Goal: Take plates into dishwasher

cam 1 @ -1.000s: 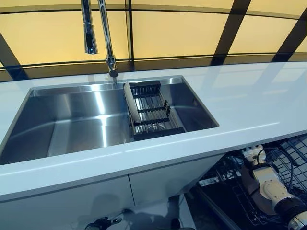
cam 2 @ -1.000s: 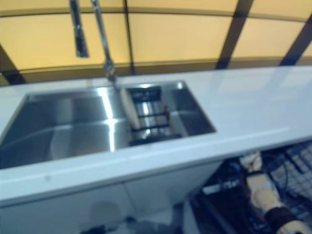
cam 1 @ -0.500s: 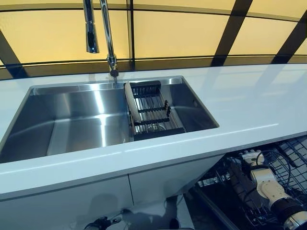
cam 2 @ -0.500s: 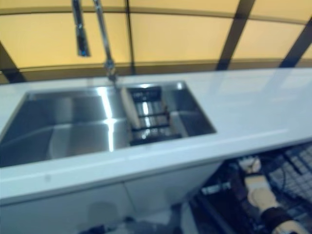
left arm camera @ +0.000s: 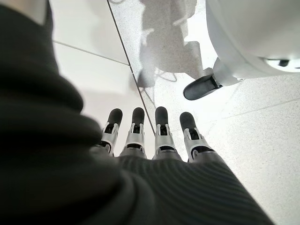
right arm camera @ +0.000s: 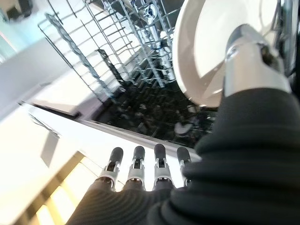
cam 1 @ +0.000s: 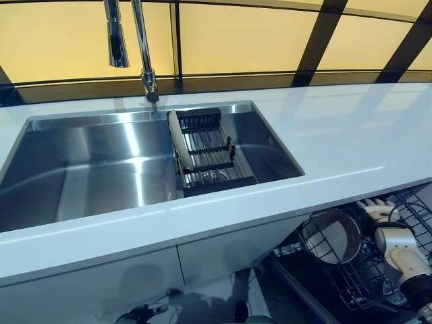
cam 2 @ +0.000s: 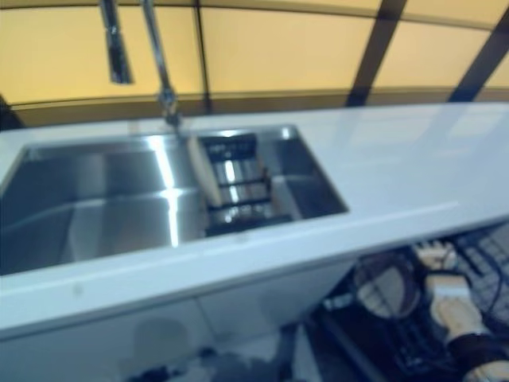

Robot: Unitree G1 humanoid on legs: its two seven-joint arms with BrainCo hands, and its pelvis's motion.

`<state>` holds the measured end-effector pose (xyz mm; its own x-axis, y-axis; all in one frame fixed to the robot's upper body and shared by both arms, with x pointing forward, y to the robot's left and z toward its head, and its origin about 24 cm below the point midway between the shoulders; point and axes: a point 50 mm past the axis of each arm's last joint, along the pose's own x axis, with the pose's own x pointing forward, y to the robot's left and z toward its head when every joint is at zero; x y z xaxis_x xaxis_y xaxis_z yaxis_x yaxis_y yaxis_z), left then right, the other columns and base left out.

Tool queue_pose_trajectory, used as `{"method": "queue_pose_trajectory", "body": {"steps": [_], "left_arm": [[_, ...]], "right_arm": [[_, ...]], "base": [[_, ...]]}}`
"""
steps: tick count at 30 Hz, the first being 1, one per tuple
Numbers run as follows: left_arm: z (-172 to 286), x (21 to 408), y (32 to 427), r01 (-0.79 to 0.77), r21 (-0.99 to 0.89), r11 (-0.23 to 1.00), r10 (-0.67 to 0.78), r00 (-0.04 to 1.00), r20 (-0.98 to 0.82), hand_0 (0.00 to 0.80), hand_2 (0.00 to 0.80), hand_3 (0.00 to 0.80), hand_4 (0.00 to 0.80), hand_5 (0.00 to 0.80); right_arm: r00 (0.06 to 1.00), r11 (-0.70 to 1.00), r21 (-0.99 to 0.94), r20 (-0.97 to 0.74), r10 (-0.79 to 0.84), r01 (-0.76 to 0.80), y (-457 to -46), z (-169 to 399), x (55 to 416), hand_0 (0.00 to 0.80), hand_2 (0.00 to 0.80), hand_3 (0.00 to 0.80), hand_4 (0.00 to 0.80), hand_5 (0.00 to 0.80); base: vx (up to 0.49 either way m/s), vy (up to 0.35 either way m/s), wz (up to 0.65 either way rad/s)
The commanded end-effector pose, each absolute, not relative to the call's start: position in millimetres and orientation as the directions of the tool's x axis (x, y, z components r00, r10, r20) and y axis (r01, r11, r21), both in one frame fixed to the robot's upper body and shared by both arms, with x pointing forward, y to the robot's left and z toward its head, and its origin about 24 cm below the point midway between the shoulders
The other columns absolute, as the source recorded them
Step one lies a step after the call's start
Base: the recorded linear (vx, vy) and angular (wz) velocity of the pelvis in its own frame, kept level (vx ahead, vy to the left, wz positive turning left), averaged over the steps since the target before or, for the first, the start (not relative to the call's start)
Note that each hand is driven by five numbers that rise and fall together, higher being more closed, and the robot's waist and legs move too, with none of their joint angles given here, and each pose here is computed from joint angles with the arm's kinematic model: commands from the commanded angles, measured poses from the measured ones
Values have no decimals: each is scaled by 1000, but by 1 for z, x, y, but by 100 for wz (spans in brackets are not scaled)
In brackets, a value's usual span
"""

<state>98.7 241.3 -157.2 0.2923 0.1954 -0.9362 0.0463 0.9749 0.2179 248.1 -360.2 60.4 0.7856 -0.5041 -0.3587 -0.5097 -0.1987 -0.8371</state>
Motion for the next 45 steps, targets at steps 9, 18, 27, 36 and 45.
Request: {"method": "queue_pose_trajectory", "body": {"steps": [9, 18, 27, 36, 45], "left_arm": [[-143, 125, 271, 11, 297, 955, 277, 333, -901, 0, 0, 0, 0, 0], [-141, 126, 273, 16, 294, 956, 272, 334, -902, 0, 0, 0, 0, 0], [-146, 116, 266, -29, 270, 963, 263, 336, -904, 0, 0, 0, 0, 0], [-150, 107, 260, -51, 263, 963, 265, 329, -906, 0, 0, 0, 0, 0], [-150, 104, 263, -49, 277, 960, 278, 327, -903, 0, 0, 0, 0, 0]], "right_arm": [[385, 313, -873, -453, -804, -375, -453, 99, 205, 0, 0, 0, 0, 0], [528, 263, -964, -241, -814, -35, -469, 164, 223, 0, 0, 0, 0, 0], [793, -11, -935, 307, -526, 354, -410, 279, 272, 0, 0, 0, 0, 0], [810, -301, -785, 583, -65, 541, -338, 348, 286, 0, 0, 0, 0, 0], [765, -394, -676, 632, 125, 623, -306, 384, 290, 0, 0, 0, 0, 0]], "base": [[3, -13, -7], [1, 8, 0], [6, 38, 1], [30, 8, 13], [26, -22, 30]]}}
